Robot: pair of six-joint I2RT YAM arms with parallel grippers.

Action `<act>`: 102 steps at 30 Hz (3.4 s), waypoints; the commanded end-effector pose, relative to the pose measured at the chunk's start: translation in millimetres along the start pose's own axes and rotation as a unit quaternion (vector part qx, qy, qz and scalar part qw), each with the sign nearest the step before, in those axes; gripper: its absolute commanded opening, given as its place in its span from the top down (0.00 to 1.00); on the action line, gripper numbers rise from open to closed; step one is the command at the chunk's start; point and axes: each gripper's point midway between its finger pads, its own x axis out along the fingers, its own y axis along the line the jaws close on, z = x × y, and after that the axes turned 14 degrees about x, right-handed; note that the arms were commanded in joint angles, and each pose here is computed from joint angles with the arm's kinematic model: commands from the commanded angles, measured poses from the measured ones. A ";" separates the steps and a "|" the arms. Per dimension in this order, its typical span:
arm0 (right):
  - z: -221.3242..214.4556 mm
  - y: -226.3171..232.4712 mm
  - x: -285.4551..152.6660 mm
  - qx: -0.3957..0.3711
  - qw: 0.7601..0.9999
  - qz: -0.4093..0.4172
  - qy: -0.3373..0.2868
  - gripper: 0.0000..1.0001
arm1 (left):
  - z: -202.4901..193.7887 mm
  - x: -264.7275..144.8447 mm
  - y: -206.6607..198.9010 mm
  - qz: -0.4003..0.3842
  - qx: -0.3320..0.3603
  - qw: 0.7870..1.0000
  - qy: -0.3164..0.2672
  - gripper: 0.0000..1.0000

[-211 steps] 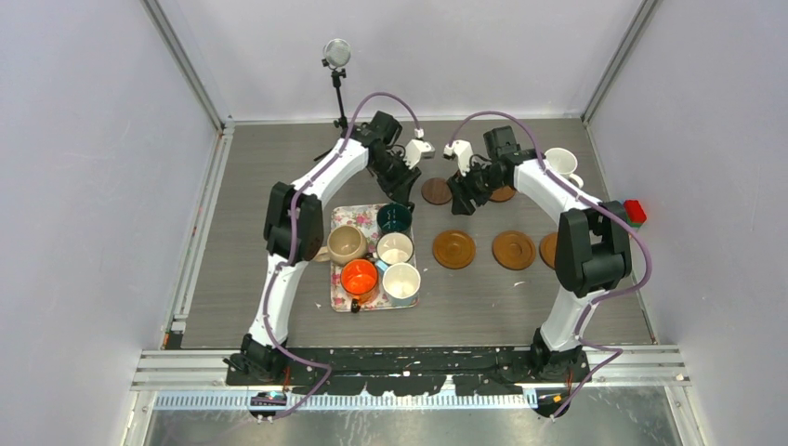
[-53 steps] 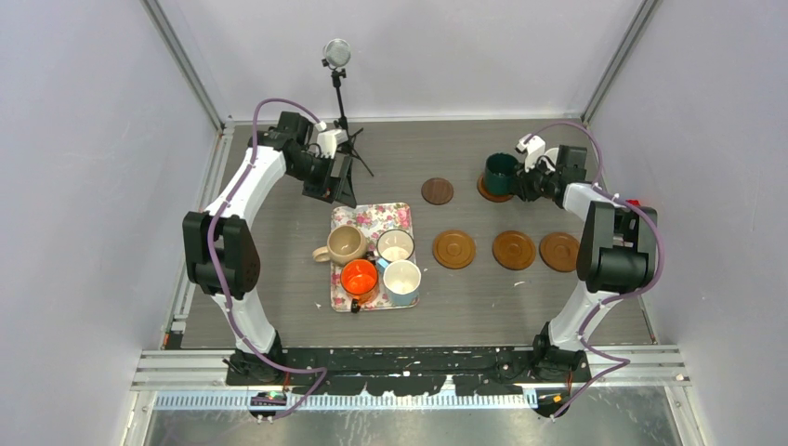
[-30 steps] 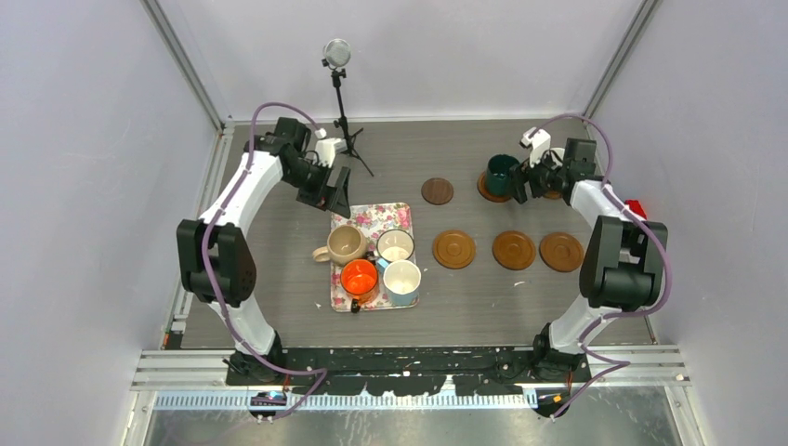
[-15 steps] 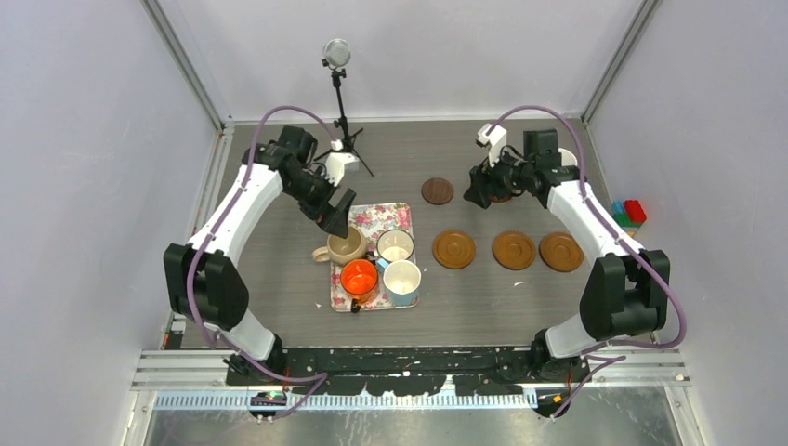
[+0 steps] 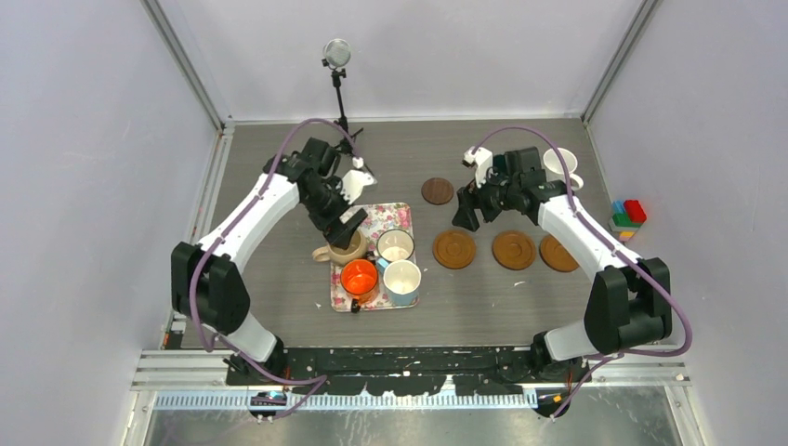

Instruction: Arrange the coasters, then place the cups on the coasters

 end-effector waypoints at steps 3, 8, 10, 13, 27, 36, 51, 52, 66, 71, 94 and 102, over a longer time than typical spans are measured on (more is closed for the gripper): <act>16.5 0.1 -2.1 -0.003 1.000 -0.004 -0.021 0.23 | -63.0 -2.5 19.0 0.057 -0.032 0.997 0.052 0.12; 23.2 -3.1 3.3 0.000 1.000 -0.004 -0.026 0.23 | -84.9 11.7 24.4 0.063 -0.054 0.994 0.069 0.12; 24.7 -4.2 4.5 0.000 1.000 -0.005 -0.027 0.23 | -84.0 19.5 25.1 0.061 -0.061 0.994 0.061 0.12; 24.6 -5.7 5.0 -0.001 1.000 -0.008 -0.027 0.23 | -81.2 29.2 39.0 0.079 -0.067 0.993 0.055 0.12; 11.7 -12.2 5.8 -0.011 1.000 -0.022 -0.014 0.23 | -26.5 51.2 119.0 0.135 -0.076 0.988 -0.002 0.13; 15.0 -15.6 10.9 -0.008 1.000 -0.021 -0.014 0.23 | 19.3 79.3 142.2 0.090 -0.091 0.990 -0.051 0.14; 25.0 -11.4 22.8 -0.040 0.999 0.011 -0.006 0.23 | 77.9 106.4 114.4 0.038 -0.023 0.997 -0.070 0.12; 26.9 -11.0 25.4 -0.052 0.999 0.014 -0.003 0.23 | 80.4 103.6 117.0 0.043 -0.024 0.996 -0.071 0.11; 58.9 22.6 109.4 -0.272 0.954 0.096 0.077 0.24 | 38.5 13.6 119.3 0.059 -0.166 0.978 -0.112 0.08; 51.5 36.4 140.6 -0.337 0.929 0.122 0.092 0.23 | 17.3 0.2 96.1 0.044 -0.184 0.975 -0.117 0.08; 20.5 83.5 187.6 -0.468 0.847 0.207 0.144 0.22 | -21.8 -8.6 88.9 0.018 -0.247 0.958 -0.142 0.09; 9.8 88.4 189.0 -0.468 0.843 0.218 0.153 0.45 | -25.9 -11.5 92.0 0.022 -0.252 0.957 -0.145 0.10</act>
